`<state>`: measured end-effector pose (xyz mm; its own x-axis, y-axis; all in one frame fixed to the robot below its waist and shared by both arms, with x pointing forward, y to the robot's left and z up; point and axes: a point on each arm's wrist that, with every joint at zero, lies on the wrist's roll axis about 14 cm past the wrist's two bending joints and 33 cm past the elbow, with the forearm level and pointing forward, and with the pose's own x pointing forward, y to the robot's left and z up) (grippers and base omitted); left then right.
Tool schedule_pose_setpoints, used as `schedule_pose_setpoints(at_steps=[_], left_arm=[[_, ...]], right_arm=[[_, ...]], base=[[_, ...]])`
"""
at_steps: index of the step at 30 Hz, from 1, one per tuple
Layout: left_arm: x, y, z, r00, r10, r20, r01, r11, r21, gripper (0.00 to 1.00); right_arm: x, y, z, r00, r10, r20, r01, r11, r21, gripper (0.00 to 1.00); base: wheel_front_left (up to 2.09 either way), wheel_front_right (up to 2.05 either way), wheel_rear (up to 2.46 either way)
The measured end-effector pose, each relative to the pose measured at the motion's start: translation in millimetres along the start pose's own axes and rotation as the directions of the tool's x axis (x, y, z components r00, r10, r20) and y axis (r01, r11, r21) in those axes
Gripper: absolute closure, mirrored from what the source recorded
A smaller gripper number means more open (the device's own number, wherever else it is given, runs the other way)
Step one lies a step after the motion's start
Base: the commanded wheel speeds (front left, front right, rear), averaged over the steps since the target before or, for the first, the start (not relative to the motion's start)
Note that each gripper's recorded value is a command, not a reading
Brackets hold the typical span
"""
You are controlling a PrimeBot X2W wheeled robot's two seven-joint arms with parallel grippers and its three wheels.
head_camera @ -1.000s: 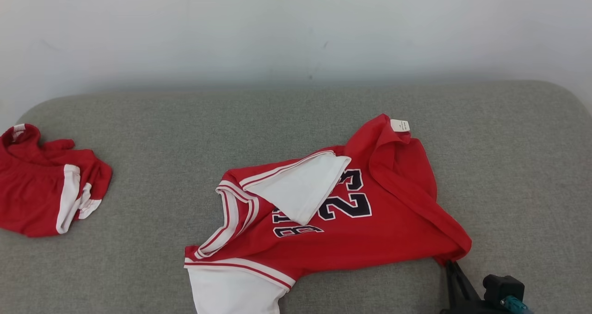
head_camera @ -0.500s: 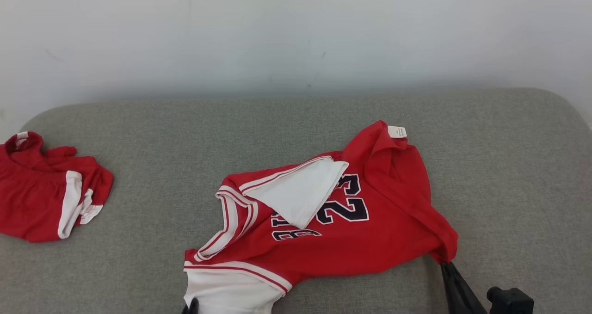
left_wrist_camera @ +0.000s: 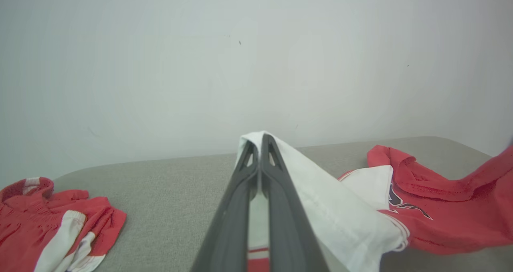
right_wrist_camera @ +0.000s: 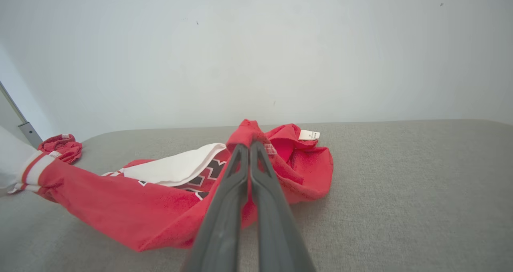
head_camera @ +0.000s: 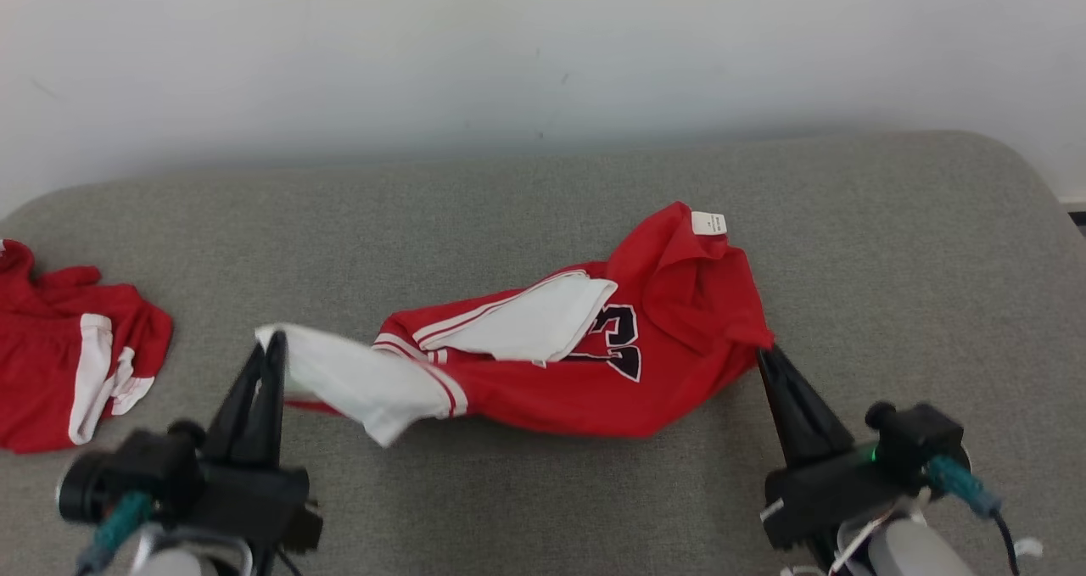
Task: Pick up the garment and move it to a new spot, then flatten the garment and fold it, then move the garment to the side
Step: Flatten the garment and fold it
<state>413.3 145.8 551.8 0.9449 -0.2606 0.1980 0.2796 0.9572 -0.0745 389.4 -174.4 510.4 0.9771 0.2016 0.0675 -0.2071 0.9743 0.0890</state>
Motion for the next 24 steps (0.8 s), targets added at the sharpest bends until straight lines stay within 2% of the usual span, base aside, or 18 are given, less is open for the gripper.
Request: schedule_pose_setpoints(at_steps=[9,14,18,20,24], left_arm=[[116,5,88,0.979,-0.157,0.128,0.140,0.982,0.129,1.00],[178,18,132,0.969,-0.162,0.185,0.141,0.982,0.126,1.00],[221,28,160,0.963,-0.161,0.214,0.128,0.979,0.160,1.00],[241,36,174,0.960,-0.143,0.242,0.112,0.984,0.137,1.00],[274,33,200,0.942,-0.163,0.294,0.111,0.976,0.185,1.00]], right_arm=[[101,-9,83,0.984,0.056,0.167,-0.064,0.997,0.041,1.00],[162,-15,130,0.971,0.078,0.226,-0.094,0.994,0.059,1.00],[207,-20,161,0.964,0.085,0.253,-0.114,0.988,0.102,1.00],[227,-21,174,0.961,0.088,0.263,-0.122,0.986,0.116,1.00],[263,-25,194,0.954,0.092,0.285,-0.126,0.987,0.103,1.00]], base=[[0.00,0.00,0.00],[0.00,0.00,0.00],[0.00,0.00,0.00],[0.00,0.00,0.00],[0.00,0.00,0.00]])
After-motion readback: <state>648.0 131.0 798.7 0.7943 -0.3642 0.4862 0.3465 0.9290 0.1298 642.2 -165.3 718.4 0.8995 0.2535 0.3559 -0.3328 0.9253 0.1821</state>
